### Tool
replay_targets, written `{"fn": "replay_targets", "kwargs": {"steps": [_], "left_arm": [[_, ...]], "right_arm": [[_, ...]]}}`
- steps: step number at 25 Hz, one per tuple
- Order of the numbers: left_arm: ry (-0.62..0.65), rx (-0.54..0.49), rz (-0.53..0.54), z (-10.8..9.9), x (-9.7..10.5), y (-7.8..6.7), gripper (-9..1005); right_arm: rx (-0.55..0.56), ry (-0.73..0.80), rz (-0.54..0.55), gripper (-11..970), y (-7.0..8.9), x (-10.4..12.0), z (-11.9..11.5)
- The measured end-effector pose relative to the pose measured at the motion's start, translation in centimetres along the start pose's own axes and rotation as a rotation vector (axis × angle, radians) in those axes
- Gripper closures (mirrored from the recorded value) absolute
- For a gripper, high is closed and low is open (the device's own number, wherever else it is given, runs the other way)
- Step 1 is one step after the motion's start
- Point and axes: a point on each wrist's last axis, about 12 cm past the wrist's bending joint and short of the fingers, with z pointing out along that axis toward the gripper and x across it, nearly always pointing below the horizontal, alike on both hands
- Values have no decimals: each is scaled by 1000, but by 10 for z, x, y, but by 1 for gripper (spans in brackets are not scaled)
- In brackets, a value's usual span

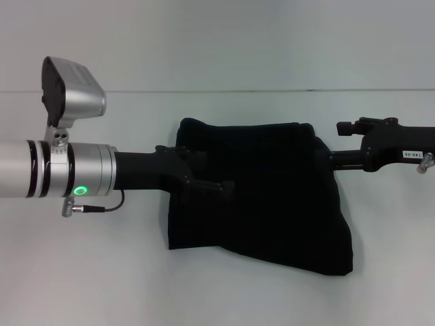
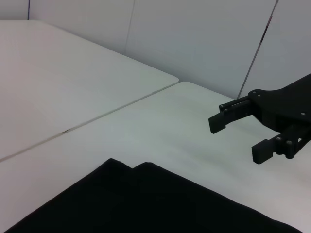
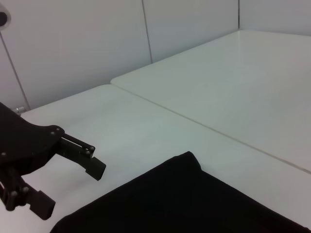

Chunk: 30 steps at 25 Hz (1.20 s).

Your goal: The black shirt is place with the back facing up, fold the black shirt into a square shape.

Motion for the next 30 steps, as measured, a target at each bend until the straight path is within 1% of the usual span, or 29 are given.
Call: {"fn": "replay_targets", "kwargs": {"steps": [30], "left_arm": [[14, 12, -22, 2, 7, -2, 45]], "right_arm": [[-17, 21, 9, 44, 5, 3, 6]]}}
